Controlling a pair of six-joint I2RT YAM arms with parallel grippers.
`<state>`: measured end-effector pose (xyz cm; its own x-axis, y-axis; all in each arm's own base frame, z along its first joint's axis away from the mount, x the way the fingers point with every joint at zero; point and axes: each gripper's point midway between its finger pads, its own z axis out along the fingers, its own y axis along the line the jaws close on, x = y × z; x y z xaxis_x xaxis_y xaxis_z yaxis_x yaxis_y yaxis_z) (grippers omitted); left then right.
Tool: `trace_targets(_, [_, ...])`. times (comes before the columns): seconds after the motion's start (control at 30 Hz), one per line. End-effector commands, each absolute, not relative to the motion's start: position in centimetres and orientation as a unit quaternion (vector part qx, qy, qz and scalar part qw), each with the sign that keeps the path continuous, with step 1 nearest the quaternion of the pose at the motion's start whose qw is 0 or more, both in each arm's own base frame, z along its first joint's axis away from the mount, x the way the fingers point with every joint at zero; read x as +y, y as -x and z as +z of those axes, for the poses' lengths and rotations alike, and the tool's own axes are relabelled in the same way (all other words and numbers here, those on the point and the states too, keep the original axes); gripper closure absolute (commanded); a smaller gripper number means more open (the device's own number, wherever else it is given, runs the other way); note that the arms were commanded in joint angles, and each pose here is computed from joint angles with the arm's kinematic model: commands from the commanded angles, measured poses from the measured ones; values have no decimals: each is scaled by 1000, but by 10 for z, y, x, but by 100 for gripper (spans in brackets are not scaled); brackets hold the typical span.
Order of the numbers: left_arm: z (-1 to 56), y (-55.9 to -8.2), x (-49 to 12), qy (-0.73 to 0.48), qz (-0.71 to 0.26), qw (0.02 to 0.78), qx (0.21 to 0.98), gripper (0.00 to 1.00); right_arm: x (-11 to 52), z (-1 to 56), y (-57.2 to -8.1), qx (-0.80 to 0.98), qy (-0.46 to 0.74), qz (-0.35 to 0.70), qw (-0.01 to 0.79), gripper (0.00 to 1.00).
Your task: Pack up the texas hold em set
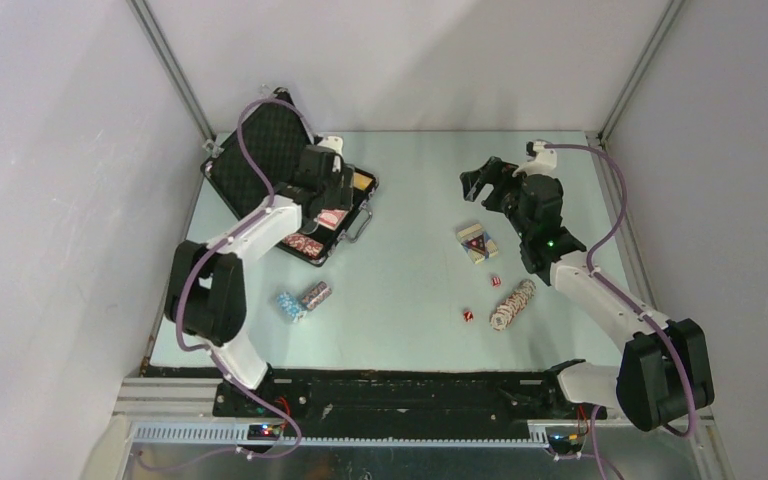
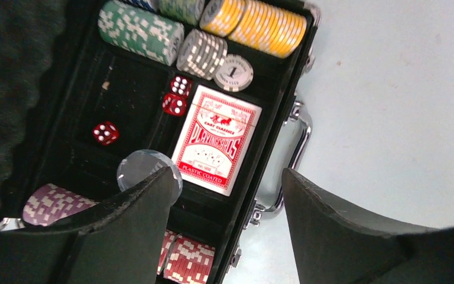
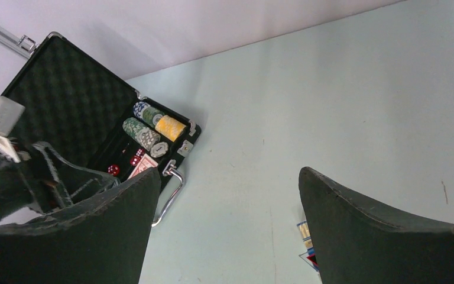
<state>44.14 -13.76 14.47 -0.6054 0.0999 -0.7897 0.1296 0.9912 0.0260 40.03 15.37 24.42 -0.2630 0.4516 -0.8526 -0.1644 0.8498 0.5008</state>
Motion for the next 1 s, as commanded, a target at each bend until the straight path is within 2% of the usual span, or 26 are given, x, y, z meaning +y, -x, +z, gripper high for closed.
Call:
trace_targets(0.0, [123,-441,-149,-96,-24,406,909,26,155,258,-404,736,-88,261,618,11])
trace_targets(0.47, [59,-438,-165,-135,-28,311,940,45,156,255,-405,738,-86,261,616,11])
trace_targets(0.53, [51,-435,-171,-142,-42,297,943,50,154,254,-406,739,-95,257,615,10])
trace_targets(0.67, [47,-431,-178,-146,-60,292,943,67,151,252,-406,741,-101,252,614,10])
trace_targets(0.83, [52,-412,-198,-184,-92,302,931,95,149,249,-406,743,-111,250,610,10])
trace_targets(0.87, [52,-408,-200,-191,-91,302,930,99,148,249,-407,743,-115,248,611,10])
trace_targets(0.97, [55,-396,-215,-212,-94,308,923,100,146,246,-407,746,-121,246,607,9])
